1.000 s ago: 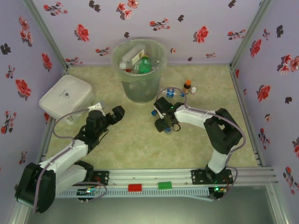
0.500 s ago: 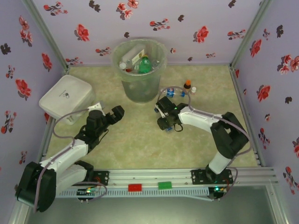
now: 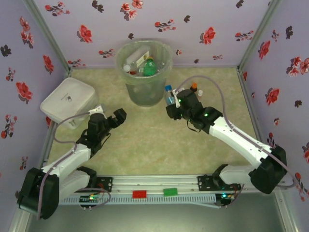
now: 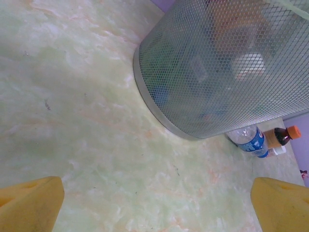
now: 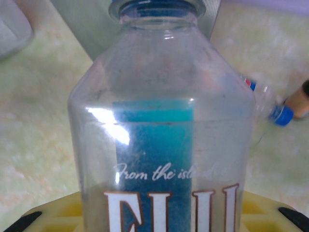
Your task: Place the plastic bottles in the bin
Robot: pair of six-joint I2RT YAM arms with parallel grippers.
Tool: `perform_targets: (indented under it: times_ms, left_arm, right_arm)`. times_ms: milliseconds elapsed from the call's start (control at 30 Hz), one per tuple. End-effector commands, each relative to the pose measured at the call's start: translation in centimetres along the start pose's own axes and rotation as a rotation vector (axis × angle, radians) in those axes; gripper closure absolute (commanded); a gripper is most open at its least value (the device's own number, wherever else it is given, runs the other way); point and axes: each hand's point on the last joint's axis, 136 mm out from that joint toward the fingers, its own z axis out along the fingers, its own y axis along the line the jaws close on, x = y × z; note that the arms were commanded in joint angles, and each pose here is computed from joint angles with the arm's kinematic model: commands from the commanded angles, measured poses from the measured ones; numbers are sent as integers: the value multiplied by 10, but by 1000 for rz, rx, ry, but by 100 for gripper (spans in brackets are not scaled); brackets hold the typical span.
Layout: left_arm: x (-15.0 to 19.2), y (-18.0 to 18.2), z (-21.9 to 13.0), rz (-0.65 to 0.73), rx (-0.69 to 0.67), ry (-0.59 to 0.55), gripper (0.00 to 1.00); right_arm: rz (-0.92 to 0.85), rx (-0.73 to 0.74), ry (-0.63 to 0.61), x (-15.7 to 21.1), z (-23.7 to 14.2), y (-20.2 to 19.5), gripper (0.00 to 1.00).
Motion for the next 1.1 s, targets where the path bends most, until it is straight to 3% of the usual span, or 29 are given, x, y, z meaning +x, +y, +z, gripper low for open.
perform_targets:
  times_ms: [0,167,333,567,900,1000,1067]
  left_arm:
    - [-12,-3,-1,8,-2,-38,0]
    - [-13,-2,-5,21,-6,-39,0]
    - [-14,3,-12,27,-14,-48,0]
    - [-12,8,-23,46,-28,-41,0]
    - [-6,19,-35,60,-53,-36,0]
    - [-6,21,-35,62,-59,-38,0]
    - [-5,22,-34,62,-64,-37,0]
  right_arm:
    - [38,2,-187,-58,-30,0,56]
    - [11,-39,-342,-115,-52,12,56]
    - [-57,-63,-395,-160,-46,28,55]
    - [-87,-95,-415,-204,1,47,55]
    - [-40,-82,-338,-221,77,38,53]
    - [-18,-79,-310,-218,90,36,44]
    - [-11,-87,-315,-219,91,37,31]
